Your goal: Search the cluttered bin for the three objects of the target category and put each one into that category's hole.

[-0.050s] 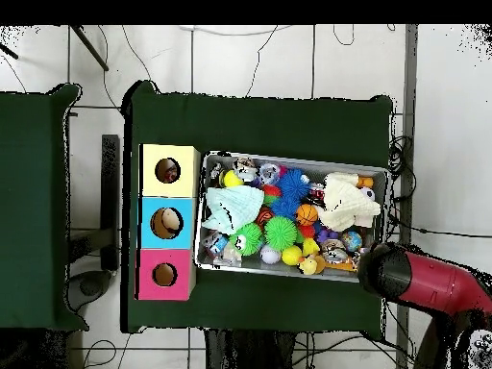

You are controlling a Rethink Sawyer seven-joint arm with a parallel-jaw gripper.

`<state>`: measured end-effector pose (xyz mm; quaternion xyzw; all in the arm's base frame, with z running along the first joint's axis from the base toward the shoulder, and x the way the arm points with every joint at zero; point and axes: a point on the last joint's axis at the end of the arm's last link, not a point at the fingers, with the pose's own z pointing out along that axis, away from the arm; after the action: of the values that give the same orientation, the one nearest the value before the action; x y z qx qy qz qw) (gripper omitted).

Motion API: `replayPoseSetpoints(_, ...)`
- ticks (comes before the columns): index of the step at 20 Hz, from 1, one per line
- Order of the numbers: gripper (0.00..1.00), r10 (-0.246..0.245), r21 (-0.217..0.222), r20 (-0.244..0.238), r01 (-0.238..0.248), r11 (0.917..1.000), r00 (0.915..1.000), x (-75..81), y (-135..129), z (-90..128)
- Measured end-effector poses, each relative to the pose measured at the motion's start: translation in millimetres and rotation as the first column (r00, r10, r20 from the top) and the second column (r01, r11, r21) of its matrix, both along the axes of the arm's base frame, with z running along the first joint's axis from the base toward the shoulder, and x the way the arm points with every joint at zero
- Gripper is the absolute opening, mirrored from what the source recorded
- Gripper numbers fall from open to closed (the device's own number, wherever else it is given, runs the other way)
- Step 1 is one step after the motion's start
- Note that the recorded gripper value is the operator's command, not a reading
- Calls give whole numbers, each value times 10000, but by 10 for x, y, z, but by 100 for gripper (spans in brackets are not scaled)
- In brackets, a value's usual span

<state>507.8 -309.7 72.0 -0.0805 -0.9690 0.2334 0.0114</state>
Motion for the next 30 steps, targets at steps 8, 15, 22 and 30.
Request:
replayPoseSetpoints(8,100,428,-70,-278,-430,9990,9987,27,226,-62)
replayPoseSetpoints(15,100,886,-60,-457,-890,9960,9950,-20,510,-176)
replayPoseSetpoints(22,100,752,103,-215,-750,9971,9969,-118,607,-242)
replayPoseSetpoints(30,100,285,243,198,-290,9993,9994,-365,397,-434)
